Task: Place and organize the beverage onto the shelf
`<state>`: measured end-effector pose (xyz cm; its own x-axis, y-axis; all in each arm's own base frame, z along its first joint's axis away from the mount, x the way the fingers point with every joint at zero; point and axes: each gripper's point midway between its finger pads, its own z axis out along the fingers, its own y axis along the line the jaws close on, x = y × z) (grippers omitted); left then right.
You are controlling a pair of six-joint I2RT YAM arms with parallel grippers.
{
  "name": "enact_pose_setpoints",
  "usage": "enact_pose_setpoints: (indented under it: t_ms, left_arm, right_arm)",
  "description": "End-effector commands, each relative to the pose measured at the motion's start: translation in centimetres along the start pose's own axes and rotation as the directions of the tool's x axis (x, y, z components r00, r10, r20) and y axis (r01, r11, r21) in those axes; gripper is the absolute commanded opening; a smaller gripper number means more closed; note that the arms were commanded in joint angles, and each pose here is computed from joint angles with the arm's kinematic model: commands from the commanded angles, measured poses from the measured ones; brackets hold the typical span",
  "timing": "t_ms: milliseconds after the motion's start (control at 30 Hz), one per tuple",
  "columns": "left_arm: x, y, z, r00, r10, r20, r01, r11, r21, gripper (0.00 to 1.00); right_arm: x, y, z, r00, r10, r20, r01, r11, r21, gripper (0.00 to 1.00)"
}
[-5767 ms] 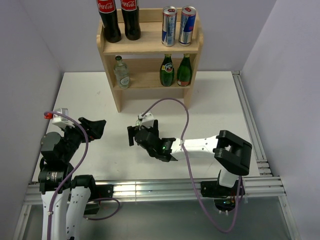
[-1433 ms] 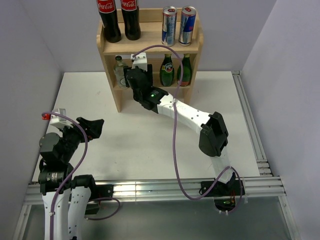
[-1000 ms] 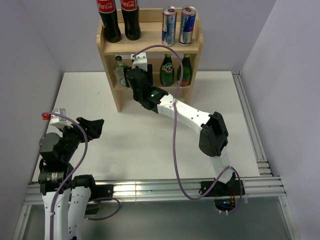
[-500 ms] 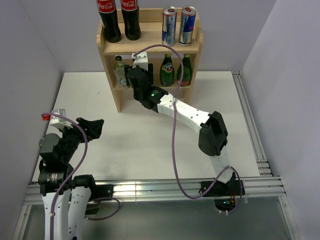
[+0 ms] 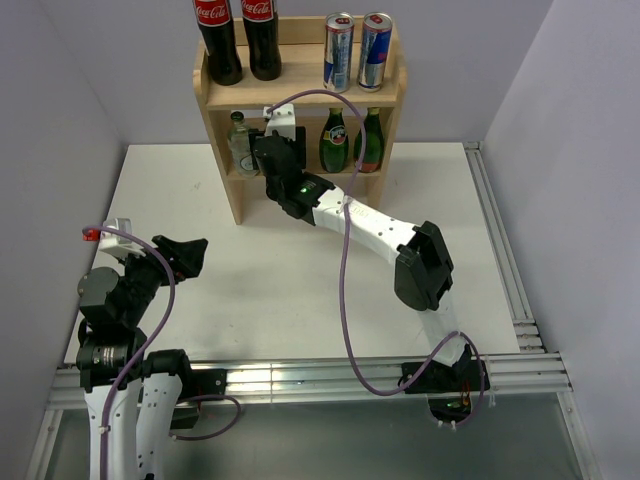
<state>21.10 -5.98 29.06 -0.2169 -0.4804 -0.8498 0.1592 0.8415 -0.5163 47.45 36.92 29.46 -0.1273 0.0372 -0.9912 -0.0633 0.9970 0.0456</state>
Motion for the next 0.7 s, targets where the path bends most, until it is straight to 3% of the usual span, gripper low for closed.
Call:
enact_pose_setpoints:
  t_ms: [0, 100, 167, 233, 667]
  left_arm:
    - [-0.7, -0.5, -0.1, 0.999, 0.032, 0.033, -0.033, 0.999, 0.028, 0.99]
    - [-0.7, -0.6, -0.2, 0.999, 0.033, 0.033, -0.034, 0.999, 0.03, 0.99]
    - [-0.7, -0.5, -0.2, 0.999, 0.032, 0.033, -0.033, 0.999, 0.028, 0.99]
    - [-0.8, -0.5, -0.2, 0.999, 0.033, 0.035, -0.034, 0.999, 0.028, 0.99]
    - [-0.7, -0.5, -0.1, 0.999, 0.032, 0.032, -0.033, 0.999, 0.028, 0.99]
  right_arm:
    - [-3.9, -0.7, 0.4, 0.99, 0.1, 0.098, -0.102, 0.994, 0.025, 0.44]
    - [-3.6, -0.9, 0.4, 0.991, 0.098, 0.093, -0.101, 0.994, 0.032, 0.75]
    - [-3.5, -0.9, 0.4, 0.991, 0.096, 0.091, -0.099, 0.995, 0.033, 0.9]
    - [-3.4, -1.1, 0.4, 0.992, 0.092, 0.089, -0.096, 0.995, 0.036, 0.99]
    - [-3.4, -1.7, -0.5, 0.991, 0.101, 0.084, -0.104, 0.994, 0.037, 1.0]
